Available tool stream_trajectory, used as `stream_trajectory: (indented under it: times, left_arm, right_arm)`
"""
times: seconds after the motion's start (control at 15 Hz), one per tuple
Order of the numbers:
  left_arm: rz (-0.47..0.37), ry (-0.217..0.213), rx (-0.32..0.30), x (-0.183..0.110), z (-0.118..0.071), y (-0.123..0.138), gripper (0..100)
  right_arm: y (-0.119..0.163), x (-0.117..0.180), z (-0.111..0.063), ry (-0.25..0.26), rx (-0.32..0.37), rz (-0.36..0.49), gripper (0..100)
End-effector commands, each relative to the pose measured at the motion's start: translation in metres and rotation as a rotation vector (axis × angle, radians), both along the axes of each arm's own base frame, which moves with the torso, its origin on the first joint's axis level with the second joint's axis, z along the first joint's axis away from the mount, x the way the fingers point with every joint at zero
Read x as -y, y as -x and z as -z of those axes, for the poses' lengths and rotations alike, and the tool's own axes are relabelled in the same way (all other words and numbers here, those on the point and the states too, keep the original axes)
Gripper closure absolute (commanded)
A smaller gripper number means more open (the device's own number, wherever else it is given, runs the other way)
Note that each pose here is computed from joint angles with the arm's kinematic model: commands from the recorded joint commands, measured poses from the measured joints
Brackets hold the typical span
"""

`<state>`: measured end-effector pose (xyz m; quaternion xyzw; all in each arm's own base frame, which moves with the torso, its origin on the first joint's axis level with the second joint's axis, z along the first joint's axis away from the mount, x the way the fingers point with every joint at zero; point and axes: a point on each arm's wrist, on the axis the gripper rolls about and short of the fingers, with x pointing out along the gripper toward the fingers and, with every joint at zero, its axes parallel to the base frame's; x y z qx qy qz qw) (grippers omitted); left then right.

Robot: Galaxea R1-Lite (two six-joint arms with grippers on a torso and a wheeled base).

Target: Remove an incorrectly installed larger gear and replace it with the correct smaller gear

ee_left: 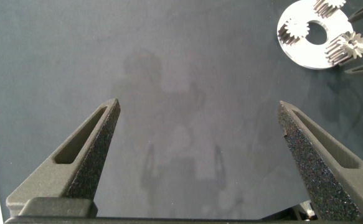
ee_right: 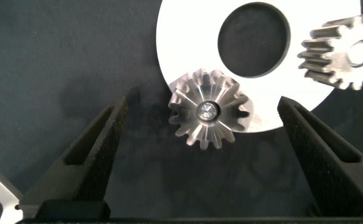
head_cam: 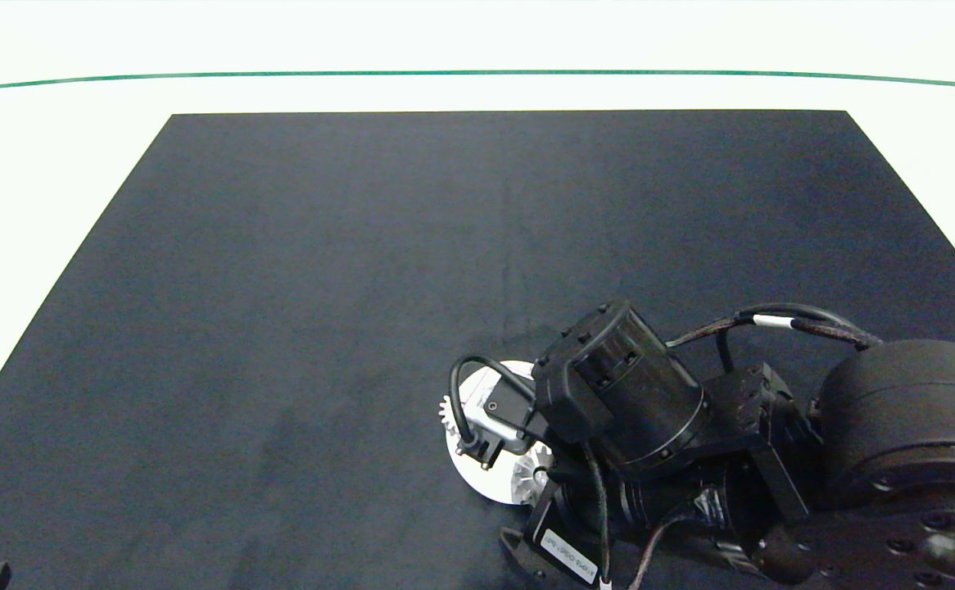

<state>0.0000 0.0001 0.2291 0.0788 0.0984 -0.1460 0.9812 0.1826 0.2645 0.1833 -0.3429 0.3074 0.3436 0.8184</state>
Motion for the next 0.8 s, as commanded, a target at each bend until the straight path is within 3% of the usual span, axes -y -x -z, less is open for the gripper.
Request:
stream_trajectory:
  times: [0.07, 0.8]
  left_arm:
    - [0.0, -0.001, -0.001, 0.0, 0.0, 0.0, 0]
    - [0.0, -0.002, -0.006, 0.0, 0.001, 0.0, 0]
  right_arm:
    - [-0.001, -0.002, 0.008, 0.025, -0.014, 0.0, 0]
    - [-0.011, -0.004, 0.019, 0.037, -0.025, 0.021, 0]
